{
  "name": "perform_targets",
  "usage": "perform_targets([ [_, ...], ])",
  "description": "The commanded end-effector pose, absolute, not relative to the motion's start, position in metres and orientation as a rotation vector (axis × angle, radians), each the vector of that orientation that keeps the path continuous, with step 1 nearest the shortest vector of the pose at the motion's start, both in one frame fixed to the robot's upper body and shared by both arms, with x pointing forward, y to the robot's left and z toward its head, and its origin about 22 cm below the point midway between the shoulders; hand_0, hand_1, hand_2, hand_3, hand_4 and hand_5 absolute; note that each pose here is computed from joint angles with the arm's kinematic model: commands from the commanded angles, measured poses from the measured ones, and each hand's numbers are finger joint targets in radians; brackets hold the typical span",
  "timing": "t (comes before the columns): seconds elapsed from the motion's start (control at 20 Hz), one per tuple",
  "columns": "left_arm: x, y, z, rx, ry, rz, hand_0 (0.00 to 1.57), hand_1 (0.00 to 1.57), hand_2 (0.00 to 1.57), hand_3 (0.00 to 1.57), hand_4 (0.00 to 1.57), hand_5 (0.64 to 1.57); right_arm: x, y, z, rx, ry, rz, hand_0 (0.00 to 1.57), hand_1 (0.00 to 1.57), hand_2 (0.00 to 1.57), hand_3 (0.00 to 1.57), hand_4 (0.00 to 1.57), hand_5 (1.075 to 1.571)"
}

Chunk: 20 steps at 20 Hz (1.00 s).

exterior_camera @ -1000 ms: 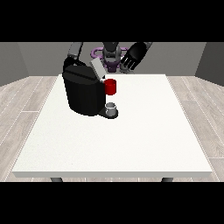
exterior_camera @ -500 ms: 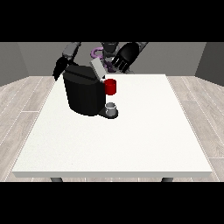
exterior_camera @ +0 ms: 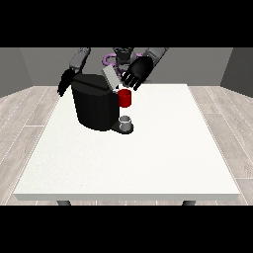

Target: Insert the coffee pod into the coffee machine and close the lid

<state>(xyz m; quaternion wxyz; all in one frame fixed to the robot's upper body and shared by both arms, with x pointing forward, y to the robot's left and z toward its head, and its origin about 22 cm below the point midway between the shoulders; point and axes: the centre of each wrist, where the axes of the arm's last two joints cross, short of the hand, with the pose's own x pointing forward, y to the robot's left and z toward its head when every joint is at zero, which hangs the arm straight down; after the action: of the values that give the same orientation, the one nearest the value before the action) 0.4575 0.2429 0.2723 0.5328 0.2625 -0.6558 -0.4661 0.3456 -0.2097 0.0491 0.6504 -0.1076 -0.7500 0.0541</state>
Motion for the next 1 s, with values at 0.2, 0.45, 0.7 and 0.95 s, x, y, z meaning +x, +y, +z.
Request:
perform_targets([
  [0.2, 0.460, 0.255, 0.271, 0.616, -1.516, -1.106, 1.25, 1.25, 1.29, 1.24, 0.45, 1.571, 0.347, -0.213, 0.060, -0.244, -1.690, 0.121, 0.00, 0.00, 0.00, 0.00, 0.22, 1.571],
  [0.45, 0.461, 0.239, 0.267, 0.601, -1.531, -1.139, 1.21, 1.21, 1.25, 1.22, 0.43, 1.571, 0.341, -0.214, 0.036, -0.254, -1.700, 0.103, 0.00, 0.00, 0.00, 0.00, 0.04, 1.571],
  [0.7, 0.464, 0.232, 0.248, 0.591, -1.526, -1.129, 1.20, 1.20, 1.25, 1.20, 0.42, 1.571, 0.340, -0.220, 0.039, -0.272, -1.676, 0.118, 0.00, 0.00, 0.00, 0.00, 0.00, 1.571],
  [0.95, 0.463, 0.244, 0.278, 0.656, -1.541, -1.090, 1.22, 1.22, 1.26, 1.20, 0.42, 1.571, 0.344, -0.207, 0.050, -0.215, -1.703, 0.120, 0.00, 0.00, 0.00, 0.00, 0.00, 1.571],
])
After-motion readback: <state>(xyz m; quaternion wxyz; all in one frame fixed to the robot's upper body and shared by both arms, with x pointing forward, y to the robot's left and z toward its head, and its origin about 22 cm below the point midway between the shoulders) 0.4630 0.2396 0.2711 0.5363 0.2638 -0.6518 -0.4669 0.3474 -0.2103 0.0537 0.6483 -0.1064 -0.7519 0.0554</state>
